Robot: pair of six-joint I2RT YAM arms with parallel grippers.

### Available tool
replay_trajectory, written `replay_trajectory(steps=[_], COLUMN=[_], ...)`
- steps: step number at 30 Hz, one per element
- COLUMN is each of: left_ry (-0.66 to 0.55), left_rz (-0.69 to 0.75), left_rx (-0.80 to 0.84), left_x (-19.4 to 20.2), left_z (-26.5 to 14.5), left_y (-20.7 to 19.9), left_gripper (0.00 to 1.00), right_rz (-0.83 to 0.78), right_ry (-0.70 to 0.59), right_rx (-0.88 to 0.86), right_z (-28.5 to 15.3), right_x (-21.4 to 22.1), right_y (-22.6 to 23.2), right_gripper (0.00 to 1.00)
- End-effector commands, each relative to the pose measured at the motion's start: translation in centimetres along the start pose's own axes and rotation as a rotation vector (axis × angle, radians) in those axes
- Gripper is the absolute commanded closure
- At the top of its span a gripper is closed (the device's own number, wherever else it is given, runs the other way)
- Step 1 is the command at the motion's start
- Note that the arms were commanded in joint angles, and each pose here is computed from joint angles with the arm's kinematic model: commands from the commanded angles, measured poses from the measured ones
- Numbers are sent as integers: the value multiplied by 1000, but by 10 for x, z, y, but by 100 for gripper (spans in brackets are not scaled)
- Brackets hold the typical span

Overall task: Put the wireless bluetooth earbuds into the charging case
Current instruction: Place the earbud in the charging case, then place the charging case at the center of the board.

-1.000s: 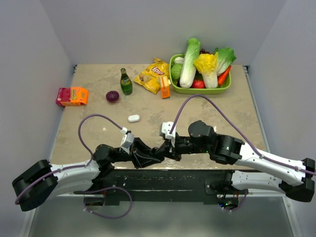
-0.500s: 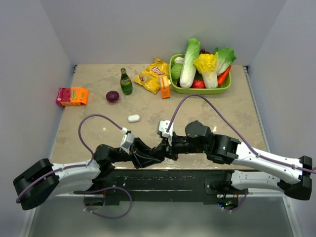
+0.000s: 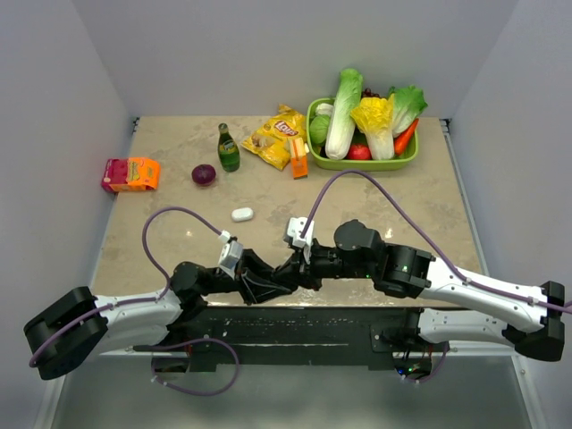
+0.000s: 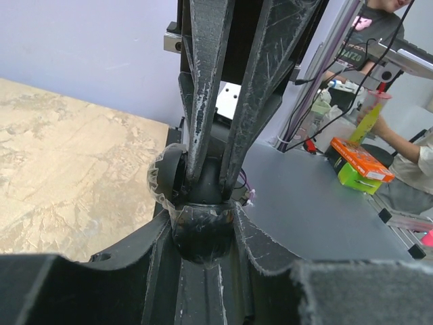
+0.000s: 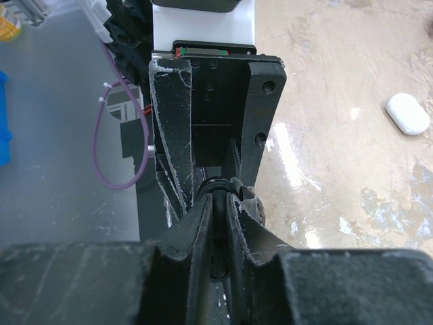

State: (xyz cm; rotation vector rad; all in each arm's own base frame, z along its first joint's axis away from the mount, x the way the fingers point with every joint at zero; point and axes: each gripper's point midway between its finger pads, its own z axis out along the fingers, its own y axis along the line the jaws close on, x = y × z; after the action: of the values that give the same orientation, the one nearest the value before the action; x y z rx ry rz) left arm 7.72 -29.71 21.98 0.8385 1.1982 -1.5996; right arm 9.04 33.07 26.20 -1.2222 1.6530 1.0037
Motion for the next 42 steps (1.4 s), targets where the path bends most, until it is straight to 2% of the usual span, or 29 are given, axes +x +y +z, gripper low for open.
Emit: replay_trajectory(steps=[1, 10, 13, 14, 17, 20, 23, 27, 36, 40, 41, 42], left_ry=[-86, -88, -87, -86, -86, -86, -91, -102, -142, -150, -190, -196], left_rz=[57, 54, 53, 53, 51, 49, 51, 57, 75, 27, 3, -17], left_rx=[32, 30, 26, 27, 18, 13, 10, 10, -44, -226, -346, -412], left_x=[-21, -21, -20, -20, -18, -17, -17, -19, -26, -23, -28, -28], left_z=[2, 2, 2, 1, 0, -1, -2, -4, -7, -10, -15, -17], left_y=[-9, -9, -7, -8, -6, -5, -5, -7, 0, 34, 56, 68], left_gripper=[100, 100, 100, 100, 100, 100, 100, 100, 100, 100, 100, 100], right_rz=[5, 12, 20, 25, 39, 60, 92, 175, 204, 291, 334, 357], right_ry=[-55, -51, -75, -91, -199, -327, -397, -377, -138, -140, -170, -211], right_rx=[26, 32, 47, 70, 100, 136, 215, 429, 412, 589, 715, 744], right_z=[-6, -4, -6, -8, -24, -48, -68, -74, -23, -28, -39, -42], right_x=[-16, -15, -21, -26, -54, -85, -98, -80, -21, 0, 12, 11], right_y=[-1, -2, -4, -8, -9, -11, -22, -59, -61, -88, -106, -111], right_gripper=[83, 75, 66, 60, 52, 49, 48, 52, 54, 50, 50, 49])
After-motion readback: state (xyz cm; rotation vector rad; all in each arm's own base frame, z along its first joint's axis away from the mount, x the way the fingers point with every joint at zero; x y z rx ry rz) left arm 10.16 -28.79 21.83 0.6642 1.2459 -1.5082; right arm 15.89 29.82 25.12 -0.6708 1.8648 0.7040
